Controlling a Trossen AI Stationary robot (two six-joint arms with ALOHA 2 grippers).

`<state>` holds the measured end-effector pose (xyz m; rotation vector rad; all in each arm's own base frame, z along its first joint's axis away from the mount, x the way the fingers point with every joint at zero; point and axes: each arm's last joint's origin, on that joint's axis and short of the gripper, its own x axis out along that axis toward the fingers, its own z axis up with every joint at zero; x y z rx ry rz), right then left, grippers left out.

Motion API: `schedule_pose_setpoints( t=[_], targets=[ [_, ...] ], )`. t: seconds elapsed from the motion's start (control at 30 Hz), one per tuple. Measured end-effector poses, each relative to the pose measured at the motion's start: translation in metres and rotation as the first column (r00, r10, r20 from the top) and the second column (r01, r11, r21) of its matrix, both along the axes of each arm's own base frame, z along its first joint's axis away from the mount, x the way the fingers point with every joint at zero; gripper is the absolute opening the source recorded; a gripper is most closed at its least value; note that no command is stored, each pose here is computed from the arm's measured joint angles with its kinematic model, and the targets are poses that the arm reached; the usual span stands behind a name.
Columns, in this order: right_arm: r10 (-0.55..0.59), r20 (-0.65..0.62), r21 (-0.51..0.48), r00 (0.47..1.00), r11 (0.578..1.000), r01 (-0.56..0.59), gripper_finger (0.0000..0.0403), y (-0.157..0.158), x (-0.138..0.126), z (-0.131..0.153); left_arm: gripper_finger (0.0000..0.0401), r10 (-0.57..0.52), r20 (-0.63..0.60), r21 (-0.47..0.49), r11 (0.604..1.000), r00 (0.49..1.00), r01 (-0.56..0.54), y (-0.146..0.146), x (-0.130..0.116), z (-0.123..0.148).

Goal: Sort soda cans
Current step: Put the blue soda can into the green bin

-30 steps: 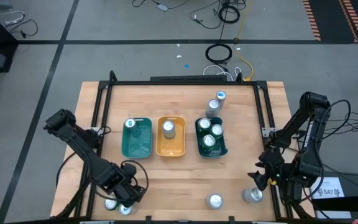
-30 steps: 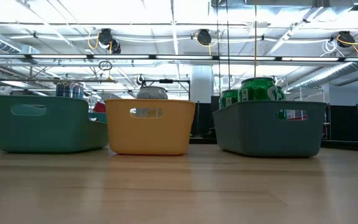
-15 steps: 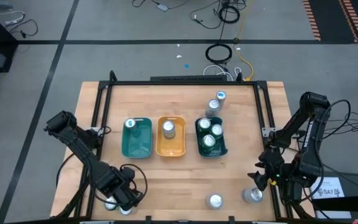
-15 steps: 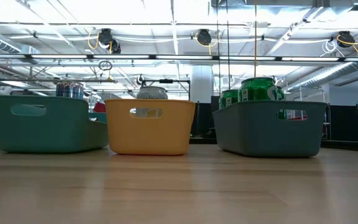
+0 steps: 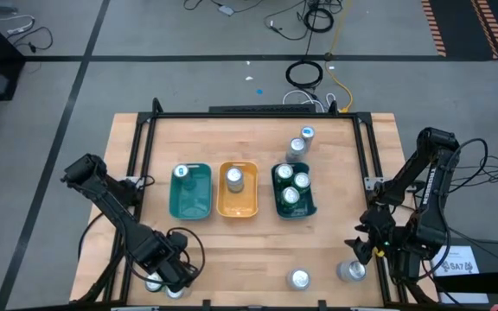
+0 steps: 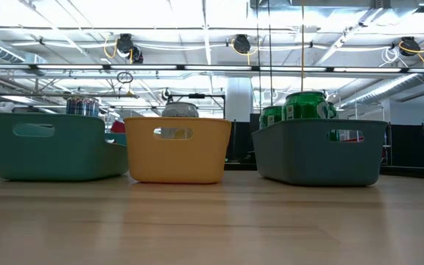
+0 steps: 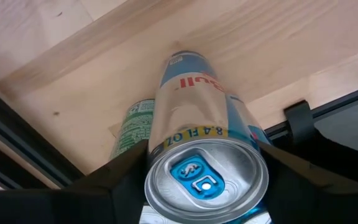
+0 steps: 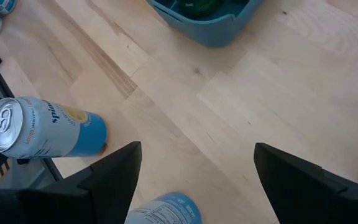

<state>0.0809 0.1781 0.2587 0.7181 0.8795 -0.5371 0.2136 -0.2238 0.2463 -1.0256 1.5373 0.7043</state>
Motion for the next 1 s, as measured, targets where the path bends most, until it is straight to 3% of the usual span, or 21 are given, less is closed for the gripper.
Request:
schedule_pose_setpoints(
  t=[0.27, 0.47, 0.73, 1.0],
  targets=[
    [-0.004, -0.005, -0.012, 1.0, 1.0, 0.003, 0.0302, -0.001, 0.0, 0.0, 0.0261, 0.027, -0.026, 0.03, 0.999, 0.999, -0.026, 0.01, 0.0, 0.003],
    [-0.006, -0.004, -0.011, 1.0, 1.0, 0.006, 0.0302, -0.001, 0.0, 0.0, 0.0262, 0.048, 0.025, 0.038, 0.998, 0.999, -0.049, 0.036, -0.002, 0.026],
    [-0.064, -0.003, 0.002, 0.998, 0.998, 0.064, 0.0302, -0.004, -0.001, 0.0, 0.0263, 0.088, 0.18, 0.058, 0.993, 0.98, -0.1, 0.093, -0.015, 0.069],
    [-0.136, -0.005, -0.009, 0.991, 0.991, 0.136, 0.0302, -0.009, -0.003, 0.0, 0.0263, 0.024, 0.25, 0.117, 0.992, 0.968, -0.055, 0.157, -0.008, 0.084]
  ],
)
